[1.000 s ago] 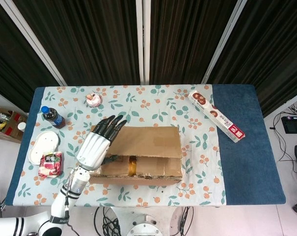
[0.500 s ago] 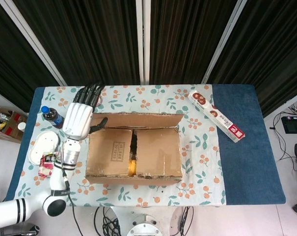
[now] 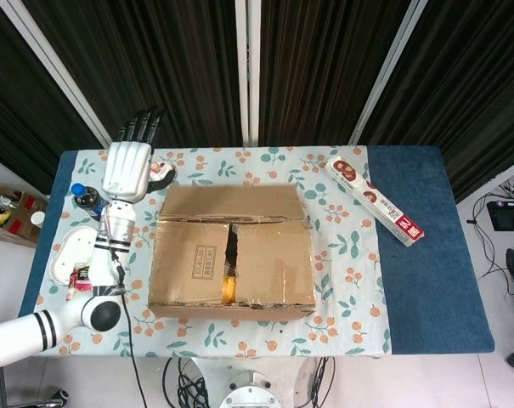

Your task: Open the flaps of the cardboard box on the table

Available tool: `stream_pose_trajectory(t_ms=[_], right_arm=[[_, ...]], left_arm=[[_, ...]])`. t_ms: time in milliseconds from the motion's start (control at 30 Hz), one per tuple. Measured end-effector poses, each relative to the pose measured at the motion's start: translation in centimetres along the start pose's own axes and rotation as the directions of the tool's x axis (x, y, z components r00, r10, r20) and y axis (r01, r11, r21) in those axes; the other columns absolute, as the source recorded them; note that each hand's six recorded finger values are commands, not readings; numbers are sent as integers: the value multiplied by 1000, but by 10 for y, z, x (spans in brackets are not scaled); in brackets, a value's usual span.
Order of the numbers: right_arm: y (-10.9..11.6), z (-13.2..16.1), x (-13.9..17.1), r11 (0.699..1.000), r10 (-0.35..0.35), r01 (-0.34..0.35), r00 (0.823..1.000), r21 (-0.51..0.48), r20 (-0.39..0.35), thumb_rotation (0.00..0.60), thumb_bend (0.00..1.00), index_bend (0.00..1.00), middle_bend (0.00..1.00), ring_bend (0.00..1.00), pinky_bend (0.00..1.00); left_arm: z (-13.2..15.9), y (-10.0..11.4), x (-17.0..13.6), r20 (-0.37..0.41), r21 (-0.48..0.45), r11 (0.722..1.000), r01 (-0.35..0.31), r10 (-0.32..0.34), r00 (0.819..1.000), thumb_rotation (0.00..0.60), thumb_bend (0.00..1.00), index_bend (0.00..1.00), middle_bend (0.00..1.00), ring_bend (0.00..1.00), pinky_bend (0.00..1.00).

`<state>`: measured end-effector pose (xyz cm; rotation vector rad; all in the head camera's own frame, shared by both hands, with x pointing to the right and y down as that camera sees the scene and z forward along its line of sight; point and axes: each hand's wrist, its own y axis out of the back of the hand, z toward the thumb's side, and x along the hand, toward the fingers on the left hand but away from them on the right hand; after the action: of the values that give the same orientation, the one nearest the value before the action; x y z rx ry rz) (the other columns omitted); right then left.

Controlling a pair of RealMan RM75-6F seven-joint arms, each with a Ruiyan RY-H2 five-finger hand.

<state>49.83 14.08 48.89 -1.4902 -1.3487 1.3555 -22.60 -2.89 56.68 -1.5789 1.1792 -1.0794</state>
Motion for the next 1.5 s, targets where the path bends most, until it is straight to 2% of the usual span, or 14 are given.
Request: stream_pose_trajectory(t_ms=[133, 300, 400, 467, 667, 767, 867, 1033, 1167, 1200, 1267, 1300, 1400, 1500], right_arm=[[-4, 9, -3, 1000, 16, -17, 999, -1, -35, 600, 338, 0, 0, 0, 0], [-9, 26, -11, 999, 39, -39, 995, 0, -92, 600, 338, 0, 0, 0, 0], [-11, 37, -17, 999, 51, -50, 990, 12, -130, 600, 336, 0, 0, 0, 0], [-13, 47, -22, 998, 61, -59, 985, 21, -161, 600, 333, 0, 0, 0, 0], [-22, 92, -39, 993, 113, -105, 952, 45, -285, 600, 332, 0, 0, 0, 0], [-28, 122, -47, 989, 145, -133, 918, 57, -370, 600, 361, 0, 0, 0, 0], [-35, 154, -54, 983, 181, -167, 872, 70, -456, 600, 471, 0, 1, 0, 0], [-51, 207, -60, 963, 263, -244, 768, 113, -585, 600, 739, 13, 65, 0, 0], [-67, 243, -62, 934, 351, -303, 679, 190, -644, 600, 932, 226, 168, 0, 0], [-72, 254, -62, 923, 379, -319, 649, 217, -659, 600, 969, 293, 193, 0, 0], [-80, 271, -62, 904, 420, -340, 604, 258, -677, 600, 998, 349, 224, 0, 0], [-85, 281, -62, 892, 445, -351, 574, 285, -687, 600, 1000, 362, 240, 0, 0], [-97, 304, -60, 862, 500, -367, 508, 348, -702, 600, 1000, 370, 269, 0, 0], [-111, 320, -57, 839, 537, -376, 462, 392, -706, 600, 1000, 379, 276, 0, 0]], left_arm=[[-14, 17, -19, 17, -38, 999, 5, -4, 1000, 600, 48, 3, 34, 57, 166], [-40, 29, -52, 50, -97, 995, -2, 7, 999, 600, 14, 6, 37, 57, 166], [-72, 34, -87, 42, -99, 995, 20, -16, 999, 600, 20, 6, 37, 56, 166], [-98, 34, -116, 3, -87, 995, 44, -44, 999, 600, 29, 6, 37, 57, 166], [-153, 41, -189, -89, -84, 995, 45, -53, 995, 600, 61, 6, 37, 56, 166], [-170, 45, -213, -122, -81, 996, 28, -38, 992, 600, 65, 6, 37, 57, 167], [-181, 45, -233, -149, -97, 995, 25, -39, 988, 600, 65, 6, 37, 57, 167], [-193, 45, -253, -176, -120, 993, 9, -30, 984, 600, 65, 6, 37, 56, 166], [-198, 49, -259, -184, -127, 992, -11, -12, 983, 600, 65, 6, 37, 56, 166], [-199, 50, -259, -186, -128, 992, -15, -9, 982, 600, 66, 6, 37, 57, 167], [-201, 53, -261, -189, -132, 991, -22, -4, 982, 600, 65, 6, 37, 56, 166], [-203, 54, -261, -191, -134, 991, -26, 0, 982, 600, 66, 6, 37, 56, 167], [-206, 56, -262, -197, -137, 990, -34, 6, 980, 600, 65, 6, 37, 57, 167], [-209, 56, -264, -208, -142, 989, -39, 8, 978, 600, 65, 6, 37, 57, 167]])
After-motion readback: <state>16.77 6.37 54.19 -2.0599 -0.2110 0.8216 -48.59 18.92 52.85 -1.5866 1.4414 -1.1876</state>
